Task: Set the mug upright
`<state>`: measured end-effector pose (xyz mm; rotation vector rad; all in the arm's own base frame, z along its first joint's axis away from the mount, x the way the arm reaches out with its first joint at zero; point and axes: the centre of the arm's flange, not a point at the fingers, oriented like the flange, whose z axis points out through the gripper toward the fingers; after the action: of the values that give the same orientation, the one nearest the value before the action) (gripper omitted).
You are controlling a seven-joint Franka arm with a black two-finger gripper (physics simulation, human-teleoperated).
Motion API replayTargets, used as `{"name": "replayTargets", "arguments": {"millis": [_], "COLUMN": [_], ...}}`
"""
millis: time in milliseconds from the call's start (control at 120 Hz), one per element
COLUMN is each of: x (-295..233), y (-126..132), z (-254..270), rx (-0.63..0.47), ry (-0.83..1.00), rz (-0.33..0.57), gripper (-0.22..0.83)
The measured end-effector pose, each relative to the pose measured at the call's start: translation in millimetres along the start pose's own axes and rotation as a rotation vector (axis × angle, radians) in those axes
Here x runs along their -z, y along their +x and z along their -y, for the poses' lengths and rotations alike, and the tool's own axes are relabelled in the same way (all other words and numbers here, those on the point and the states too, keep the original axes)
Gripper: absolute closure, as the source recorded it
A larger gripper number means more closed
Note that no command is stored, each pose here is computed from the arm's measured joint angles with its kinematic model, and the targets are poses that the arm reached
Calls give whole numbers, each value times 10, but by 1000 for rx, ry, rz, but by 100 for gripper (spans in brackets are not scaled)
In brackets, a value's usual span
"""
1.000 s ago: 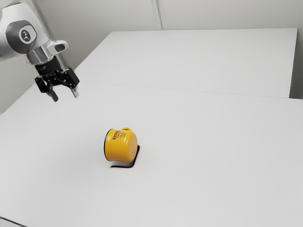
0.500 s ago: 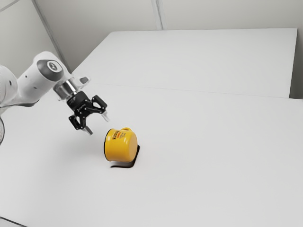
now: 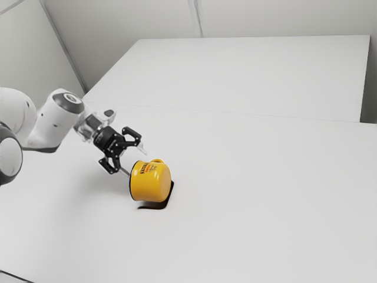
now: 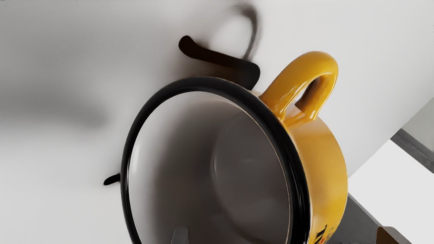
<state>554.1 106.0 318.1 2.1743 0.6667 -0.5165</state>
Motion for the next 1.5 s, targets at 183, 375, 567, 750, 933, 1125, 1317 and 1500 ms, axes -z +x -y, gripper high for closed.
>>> {"name": "replayTargets", "arguments": {"millis": [183,375,567,750,933,1125,1317,1500], "x": [-105,-168,-186,-175,-161,-100,-141,-168], "y": [36,41,16,7,-57,-443,-721,-761], "z": [-42,-45,-116,-249,-382,-756,-1008,-916], "rx": [3,11,-9,-33,-62,-216,-369,-411], "ry": [-69,-120,-100,-95,-46,259,625,819], "rz": [12,20,25,18,6,-84,-183,-245], "gripper": [0,16,57,70,75,77,78,78]}}
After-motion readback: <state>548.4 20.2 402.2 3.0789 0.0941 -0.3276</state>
